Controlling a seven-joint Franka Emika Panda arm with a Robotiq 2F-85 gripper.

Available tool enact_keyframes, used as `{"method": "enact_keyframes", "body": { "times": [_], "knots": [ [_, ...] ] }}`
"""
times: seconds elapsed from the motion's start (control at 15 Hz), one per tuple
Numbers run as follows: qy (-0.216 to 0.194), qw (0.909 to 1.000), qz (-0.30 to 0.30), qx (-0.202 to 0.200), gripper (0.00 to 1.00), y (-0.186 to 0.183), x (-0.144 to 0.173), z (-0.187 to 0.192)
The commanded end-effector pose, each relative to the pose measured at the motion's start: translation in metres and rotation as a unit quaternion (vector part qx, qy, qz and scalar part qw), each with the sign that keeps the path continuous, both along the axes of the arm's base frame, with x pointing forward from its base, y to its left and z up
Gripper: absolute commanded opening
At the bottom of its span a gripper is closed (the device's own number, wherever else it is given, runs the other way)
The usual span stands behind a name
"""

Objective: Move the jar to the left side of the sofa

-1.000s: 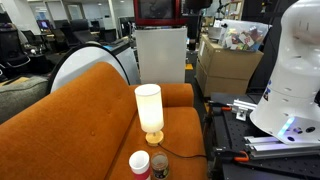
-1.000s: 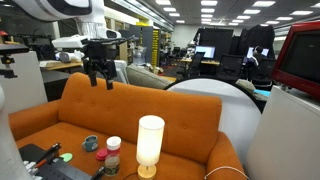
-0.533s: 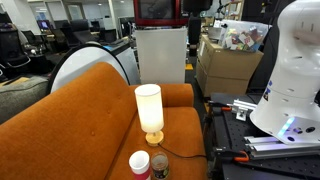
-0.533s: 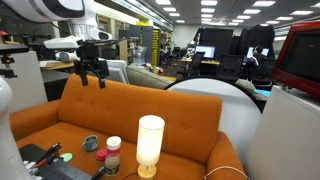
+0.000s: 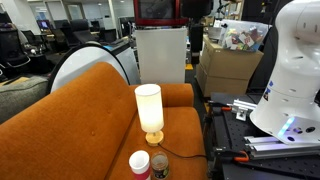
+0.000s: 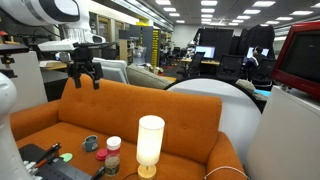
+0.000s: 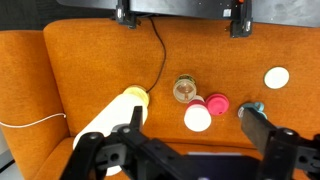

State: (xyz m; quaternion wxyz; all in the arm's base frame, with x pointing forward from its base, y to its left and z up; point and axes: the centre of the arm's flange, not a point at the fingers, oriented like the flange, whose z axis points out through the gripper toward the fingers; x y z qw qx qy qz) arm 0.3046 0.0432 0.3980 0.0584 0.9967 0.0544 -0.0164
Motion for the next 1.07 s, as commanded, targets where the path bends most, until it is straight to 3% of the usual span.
{"method": "enact_keyframes", "body": {
  "times": [0.0,0.27,0.6,0.73,0.8,1.0],
  "knots": [
    [0.012,0.9999,0.005,0.004,1.00,0.001,0.000,-0.003],
    [0.060,0.9955,0.066,0.034,1.00,0.026,-0.003,-0.037],
    [0.171,0.9712,0.144,0.083,1.00,0.065,-0.017,-0.103],
    [0.195,0.9651,0.152,0.086,1.00,0.077,-0.020,-0.120],
    [0.181,0.9704,0.142,0.073,1.00,0.073,-0.018,-0.103],
    [0.202,0.9655,0.146,0.074,1.00,0.078,-0.017,-0.116]
  ]
}}
